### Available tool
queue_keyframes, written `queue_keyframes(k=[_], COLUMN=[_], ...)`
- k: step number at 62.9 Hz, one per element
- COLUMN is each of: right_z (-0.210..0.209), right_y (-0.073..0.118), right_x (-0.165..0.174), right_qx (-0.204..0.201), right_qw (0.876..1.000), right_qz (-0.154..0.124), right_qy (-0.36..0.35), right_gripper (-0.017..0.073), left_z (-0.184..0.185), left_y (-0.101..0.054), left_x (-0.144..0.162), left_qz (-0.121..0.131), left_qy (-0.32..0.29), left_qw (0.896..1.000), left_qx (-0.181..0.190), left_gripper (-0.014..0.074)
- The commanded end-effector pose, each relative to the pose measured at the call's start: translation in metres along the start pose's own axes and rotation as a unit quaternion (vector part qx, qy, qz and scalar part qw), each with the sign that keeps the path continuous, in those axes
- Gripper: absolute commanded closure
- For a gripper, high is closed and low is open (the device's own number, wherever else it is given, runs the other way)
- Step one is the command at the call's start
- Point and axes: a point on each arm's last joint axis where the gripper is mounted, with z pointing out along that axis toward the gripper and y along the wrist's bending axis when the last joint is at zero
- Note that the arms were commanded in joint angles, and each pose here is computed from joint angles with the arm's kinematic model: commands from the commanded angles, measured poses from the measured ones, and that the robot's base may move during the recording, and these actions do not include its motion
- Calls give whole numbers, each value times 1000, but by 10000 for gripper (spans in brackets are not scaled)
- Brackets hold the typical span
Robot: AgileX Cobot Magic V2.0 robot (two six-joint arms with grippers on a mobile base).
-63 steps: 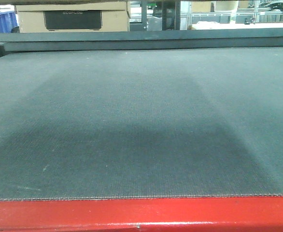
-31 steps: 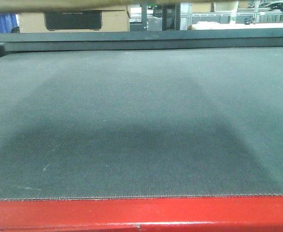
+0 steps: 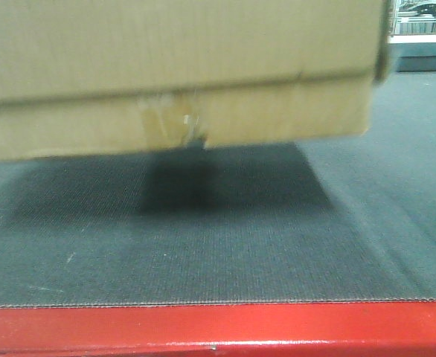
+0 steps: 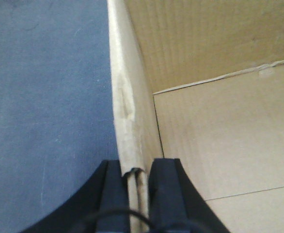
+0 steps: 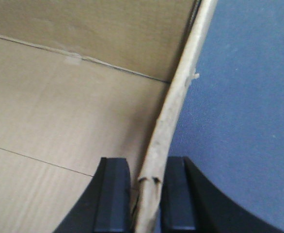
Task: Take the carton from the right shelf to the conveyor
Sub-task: 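Lower the carton onto the grey conveyor belt with both grippers, then open both grippers and withdraw them from the carton walls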
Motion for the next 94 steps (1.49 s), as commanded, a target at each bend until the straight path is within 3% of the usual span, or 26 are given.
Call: queue_keyframes(k=[1, 14, 17, 21, 26, 32, 38, 48, 55, 61, 72, 75, 83, 94], right_z=[19, 53, 56, 57, 57, 52, 43, 12, -20, -47, -75, -79, -86, -79], right_y=[3, -1, -4, -6, -8, -11, -12, -13, -17, -26, -57, -65, -89, -106], right_x=[-6, 1, 2, 2, 2, 1, -4, -16, -22, -22, -12, -7, 15, 61], right_qx=[-16, -10, -7, -5, -3, 0, 0, -1, 2, 10, 44, 54, 84, 110], right_qw=[1000, 1000, 1000, 1000, 1000, 1000, 1000, 999, 998, 996, 994, 993, 988, 984], right_qz=[11, 14, 17, 18, 21, 23, 23, 25, 29, 37, 67, 76, 103, 128], right_qy=[-24, 10, 13, 14, 15, 13, 11, -25, -58, -77, -76, -77, -73, -55], right_gripper=[627, 608, 561, 423, 242, -1, -9, -9, 57, 223, 592, 650, 634, 634], left_z=[14, 42, 47, 50, 50, 49, 47, 27, -3, -38, -83, -85, -86, -75], left_y=[-7, -8, -10, -11, -11, -11, -10, -3, 7, 19, 52, 61, 84, 96], left_x=[-4, 2, 4, 5, 5, 5, 5, 0, -7, -12, -5, 4, 37, 94], left_qz=[-4, 1, 3, 4, 3, 2, 2, -8, -21, -34, -65, -72, -95, -135], left_qy=[-39, -21, -15, -11, -11, -12, -9, -21, -55, -93, -140, -138, -131, -116], left_qw=[999, 999, 1000, 1000, 1000, 1000, 1000, 1000, 998, 995, 988, 988, 987, 983], left_qx=[30, 24, 23, 23, 24, 24, 22, 21, 24, 27, 10, -1, -26, -32], left_gripper=[610, 610, 605, 566, 446, 209, -41, 73, 169, 291, 624, 615, 587, 588])
